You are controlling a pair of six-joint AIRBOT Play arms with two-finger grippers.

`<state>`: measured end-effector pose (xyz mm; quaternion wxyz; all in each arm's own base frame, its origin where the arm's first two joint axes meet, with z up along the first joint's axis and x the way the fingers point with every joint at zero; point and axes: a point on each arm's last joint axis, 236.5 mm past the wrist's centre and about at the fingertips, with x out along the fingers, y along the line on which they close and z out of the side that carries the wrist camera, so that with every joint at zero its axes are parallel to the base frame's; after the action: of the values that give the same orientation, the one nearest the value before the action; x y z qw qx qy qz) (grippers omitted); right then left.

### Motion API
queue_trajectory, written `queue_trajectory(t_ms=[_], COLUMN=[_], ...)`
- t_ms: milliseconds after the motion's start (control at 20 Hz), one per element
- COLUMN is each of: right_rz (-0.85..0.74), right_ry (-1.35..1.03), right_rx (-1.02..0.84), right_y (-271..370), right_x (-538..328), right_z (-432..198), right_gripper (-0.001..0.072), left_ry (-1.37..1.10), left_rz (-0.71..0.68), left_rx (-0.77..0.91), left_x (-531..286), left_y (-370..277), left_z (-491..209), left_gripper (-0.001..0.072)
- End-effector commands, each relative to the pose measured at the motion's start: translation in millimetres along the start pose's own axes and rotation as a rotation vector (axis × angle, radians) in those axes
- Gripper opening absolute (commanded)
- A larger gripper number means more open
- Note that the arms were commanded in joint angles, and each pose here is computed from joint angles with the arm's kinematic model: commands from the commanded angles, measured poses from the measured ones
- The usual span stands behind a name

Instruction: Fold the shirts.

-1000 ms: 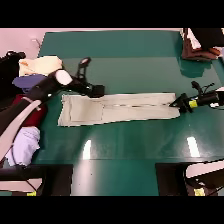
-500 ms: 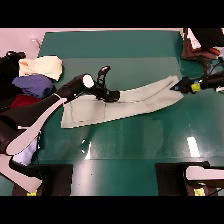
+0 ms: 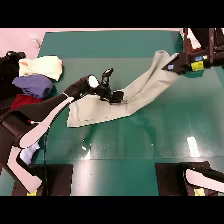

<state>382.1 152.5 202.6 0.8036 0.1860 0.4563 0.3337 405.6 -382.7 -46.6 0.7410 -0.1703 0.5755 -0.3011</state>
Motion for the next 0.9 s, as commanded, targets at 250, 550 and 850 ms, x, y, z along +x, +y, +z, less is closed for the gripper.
queue_trajectory(t_ms=[250,550,850], right_rz=[0.144,0.282,0.346], right_ry=[-0.056,-0.003,-0.049], right_rx=[-0.165,-0.192,-0.157], right_y=[120,193,254], right_x=[28,122,255], right_z=[9,-18,-66], right_gripper=[0.0015,0.0016,0.0449], left_ry=[-0.044,-0.406,-0.640], left_rz=[0.031,0.283,0.416], left_rx=[0.017,0.032,0.006], left_x=[-51,-284,-424], left_y=[15,93,109], left_z=[27,95,82], left_gripper=[0.0024,0.0025,0.0025])
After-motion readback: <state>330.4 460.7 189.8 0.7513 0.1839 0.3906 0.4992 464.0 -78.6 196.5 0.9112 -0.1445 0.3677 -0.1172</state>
